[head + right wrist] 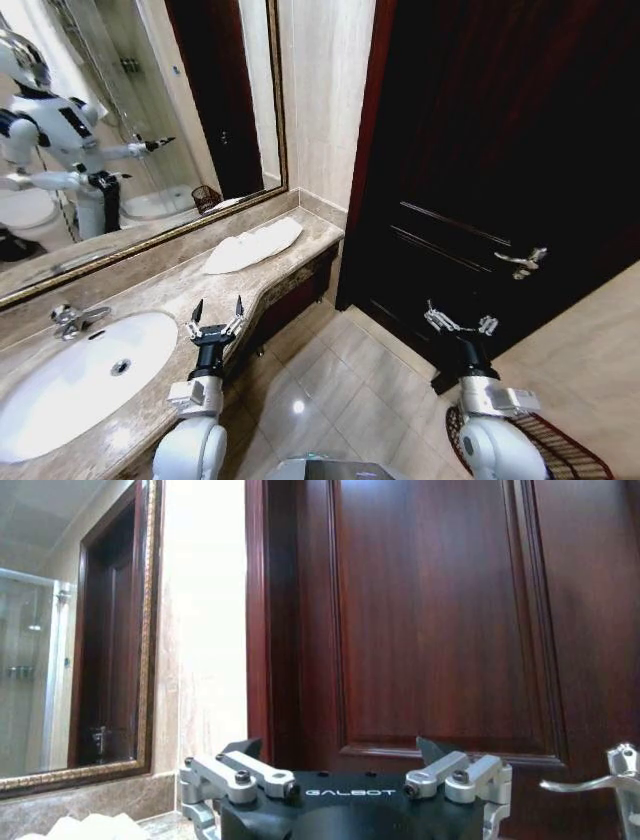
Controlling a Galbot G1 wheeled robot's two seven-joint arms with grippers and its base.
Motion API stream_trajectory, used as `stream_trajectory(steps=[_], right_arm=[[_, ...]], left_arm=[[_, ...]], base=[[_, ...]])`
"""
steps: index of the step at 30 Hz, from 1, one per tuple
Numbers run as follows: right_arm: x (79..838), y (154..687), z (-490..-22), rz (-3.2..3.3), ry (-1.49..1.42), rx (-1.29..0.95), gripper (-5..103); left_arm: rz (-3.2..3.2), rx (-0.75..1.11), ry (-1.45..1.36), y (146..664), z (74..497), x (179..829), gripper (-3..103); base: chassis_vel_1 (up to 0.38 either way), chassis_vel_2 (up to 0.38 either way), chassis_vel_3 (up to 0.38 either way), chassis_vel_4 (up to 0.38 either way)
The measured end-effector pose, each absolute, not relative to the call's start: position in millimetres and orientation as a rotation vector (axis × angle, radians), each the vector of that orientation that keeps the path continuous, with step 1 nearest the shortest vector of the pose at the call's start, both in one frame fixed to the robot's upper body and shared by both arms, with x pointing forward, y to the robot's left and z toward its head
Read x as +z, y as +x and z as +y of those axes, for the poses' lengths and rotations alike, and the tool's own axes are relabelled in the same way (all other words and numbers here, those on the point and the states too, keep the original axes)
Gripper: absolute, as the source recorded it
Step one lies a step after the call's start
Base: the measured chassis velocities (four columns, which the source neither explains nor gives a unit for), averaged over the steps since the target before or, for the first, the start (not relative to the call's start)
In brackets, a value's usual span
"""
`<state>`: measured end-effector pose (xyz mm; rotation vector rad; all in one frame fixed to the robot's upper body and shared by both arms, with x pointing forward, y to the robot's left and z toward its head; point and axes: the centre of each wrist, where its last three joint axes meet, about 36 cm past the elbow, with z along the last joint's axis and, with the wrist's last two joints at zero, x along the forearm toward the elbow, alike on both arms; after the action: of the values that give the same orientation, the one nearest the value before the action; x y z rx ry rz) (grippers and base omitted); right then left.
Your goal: Discard the used towel into the hamper.
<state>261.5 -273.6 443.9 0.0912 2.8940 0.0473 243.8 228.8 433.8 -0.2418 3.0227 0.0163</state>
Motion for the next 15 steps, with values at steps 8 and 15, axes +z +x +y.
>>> stream_trajectory(steps=[8, 15], right_arm=[[437.3, 262.2, -274.3, 2.896, 0.095, 0.043, 100], [434.7, 263.0, -274.1, 2.893, 0.097, 0.035, 100]], left_arm=[[3.030, 0.025, -0.241, 244.8, 229.2, 429.0, 92], [3.029, 0.022, -0.229, 245.6, 229.1, 426.0, 93]], base=[[-0.030, 0.021, 0.022, -0.020], [-0.143, 0.140, 0.150, -0.143]])
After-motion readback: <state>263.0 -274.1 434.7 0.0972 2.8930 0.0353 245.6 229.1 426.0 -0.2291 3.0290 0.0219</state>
